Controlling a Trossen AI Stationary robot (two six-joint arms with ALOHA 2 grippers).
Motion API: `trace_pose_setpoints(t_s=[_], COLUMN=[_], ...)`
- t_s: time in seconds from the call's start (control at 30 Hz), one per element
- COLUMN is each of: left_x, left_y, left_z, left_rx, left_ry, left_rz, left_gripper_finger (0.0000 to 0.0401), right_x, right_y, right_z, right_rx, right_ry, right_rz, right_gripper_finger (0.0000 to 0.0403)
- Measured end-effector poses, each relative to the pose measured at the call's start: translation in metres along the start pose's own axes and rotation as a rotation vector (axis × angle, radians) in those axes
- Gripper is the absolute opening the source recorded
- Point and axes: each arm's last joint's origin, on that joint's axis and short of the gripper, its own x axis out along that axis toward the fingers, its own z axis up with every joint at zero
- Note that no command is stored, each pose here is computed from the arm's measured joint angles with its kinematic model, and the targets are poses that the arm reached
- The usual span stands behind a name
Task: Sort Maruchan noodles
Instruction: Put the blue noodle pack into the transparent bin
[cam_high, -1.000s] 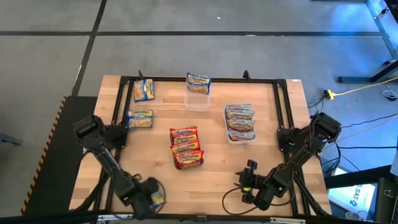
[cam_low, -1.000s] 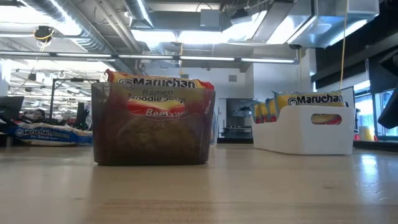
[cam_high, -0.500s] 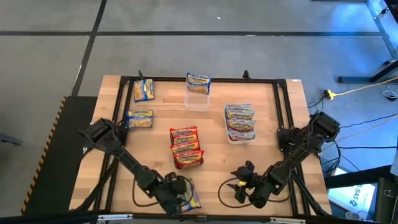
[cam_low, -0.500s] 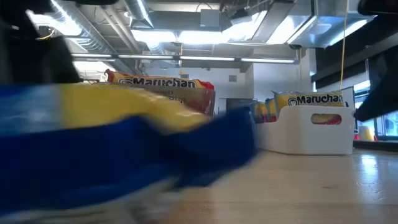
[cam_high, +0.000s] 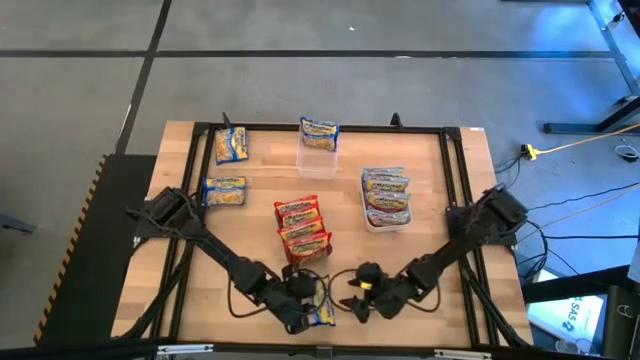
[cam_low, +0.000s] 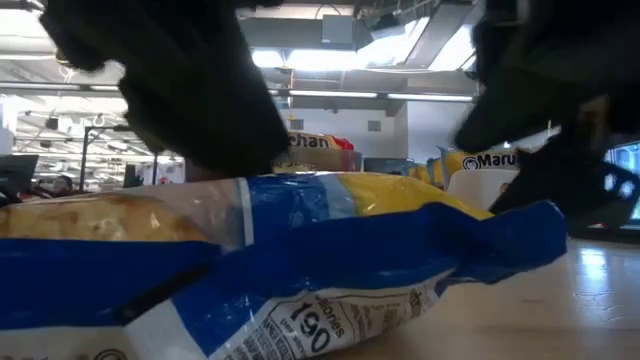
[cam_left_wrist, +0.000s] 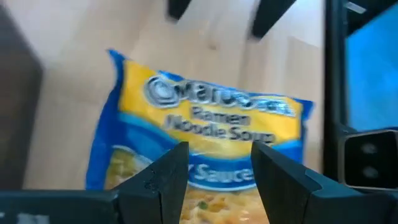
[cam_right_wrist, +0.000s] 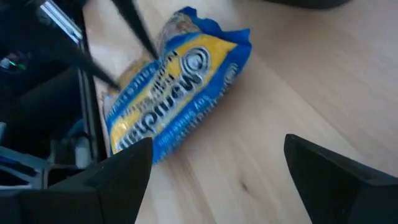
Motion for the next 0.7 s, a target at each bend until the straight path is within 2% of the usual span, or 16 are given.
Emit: trace_pose_setpoints(t_s=[0.17, 0.33, 0.57, 0.7], left_x=[-0.009, -0.021, -0.026, -0.021], left_y=[-0.012, -0.018, -0.019, -0.015], left_z=[-0.001, -0.015, -0.032, -0.038], left_rx=[0.024, -0.017, -0.006, -0.019], left_ry=[0.110, 0.223, 0.146, 0.108], left_rz=[-0.038, 0.037, 0.115, 0.094], left_gripper_finger=[0.0169, 0.0169, 0.0169, 0.0169], right_x=[0.011, 0.012, 0.019, 0.034], right_y=[0.000, 0.001, -0.003, -0.001], right_z=[0.005, 0.006, 0.001, -0.006], right_rx=[0.050, 0.105, 0.171, 0.208], right_ry=[0.017, 0.035, 0.041, 0.037], right_rz=[0.068, 0.084, 0.073, 0.095], right_gripper_finger=[0.0328, 0.0326, 0.0326, 0.0326])
